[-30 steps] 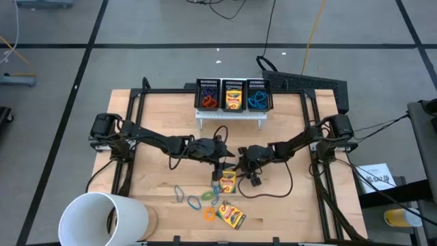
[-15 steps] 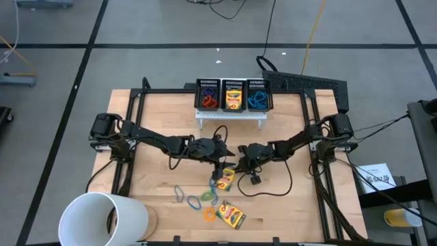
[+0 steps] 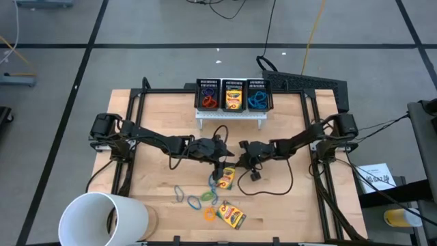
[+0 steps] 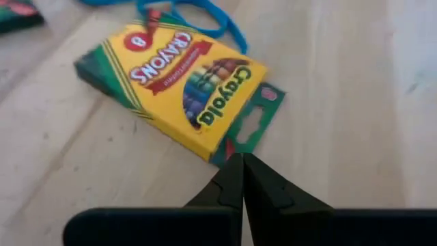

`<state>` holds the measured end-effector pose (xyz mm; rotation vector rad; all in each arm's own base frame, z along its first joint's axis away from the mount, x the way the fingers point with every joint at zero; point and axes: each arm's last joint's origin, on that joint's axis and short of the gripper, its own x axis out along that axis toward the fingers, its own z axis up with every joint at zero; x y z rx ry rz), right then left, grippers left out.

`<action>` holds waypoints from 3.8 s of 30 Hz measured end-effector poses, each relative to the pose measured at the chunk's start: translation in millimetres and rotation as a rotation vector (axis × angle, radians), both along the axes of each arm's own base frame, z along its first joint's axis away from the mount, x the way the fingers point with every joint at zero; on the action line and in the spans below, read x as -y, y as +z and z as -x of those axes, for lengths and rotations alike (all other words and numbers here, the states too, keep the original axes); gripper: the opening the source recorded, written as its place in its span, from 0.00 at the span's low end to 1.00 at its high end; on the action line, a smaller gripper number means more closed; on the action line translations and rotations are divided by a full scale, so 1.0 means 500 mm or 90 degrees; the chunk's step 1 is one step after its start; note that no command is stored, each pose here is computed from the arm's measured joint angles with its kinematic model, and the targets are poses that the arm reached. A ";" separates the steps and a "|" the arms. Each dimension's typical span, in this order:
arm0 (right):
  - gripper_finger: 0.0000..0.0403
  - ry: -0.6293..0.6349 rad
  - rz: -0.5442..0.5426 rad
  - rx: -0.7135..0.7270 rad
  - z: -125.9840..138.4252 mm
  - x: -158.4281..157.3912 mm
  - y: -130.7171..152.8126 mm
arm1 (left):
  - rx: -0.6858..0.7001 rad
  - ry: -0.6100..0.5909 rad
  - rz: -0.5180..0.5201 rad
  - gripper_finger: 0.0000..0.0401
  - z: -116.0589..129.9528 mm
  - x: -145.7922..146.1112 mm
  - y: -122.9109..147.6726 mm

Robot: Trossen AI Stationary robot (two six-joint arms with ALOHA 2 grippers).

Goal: Pick & Place Office Desk Supplies
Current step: Put the crayon box into the middle black bin on the shelf

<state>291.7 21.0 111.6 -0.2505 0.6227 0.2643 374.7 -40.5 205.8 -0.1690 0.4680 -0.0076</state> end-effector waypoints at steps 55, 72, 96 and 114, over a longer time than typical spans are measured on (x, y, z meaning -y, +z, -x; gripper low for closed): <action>0.33 -0.167 -0.536 -0.184 -0.001 0.050 -0.020 | -0.204 -0.032 0.127 0.48 -0.017 0.063 -0.196; 0.05 -0.166 -0.429 -0.157 0.003 0.054 -0.029 | -0.207 -0.035 0.123 0.48 -0.016 0.061 -0.197; 0.00 -0.103 -0.329 0.013 0.008 0.050 0.078 | -0.086 -0.062 0.086 0.48 -0.006 0.049 -0.072; 0.00 -0.081 -0.239 0.213 0.055 0.027 0.223 | 0.164 -0.020 0.082 0.48 0.092 0.027 0.189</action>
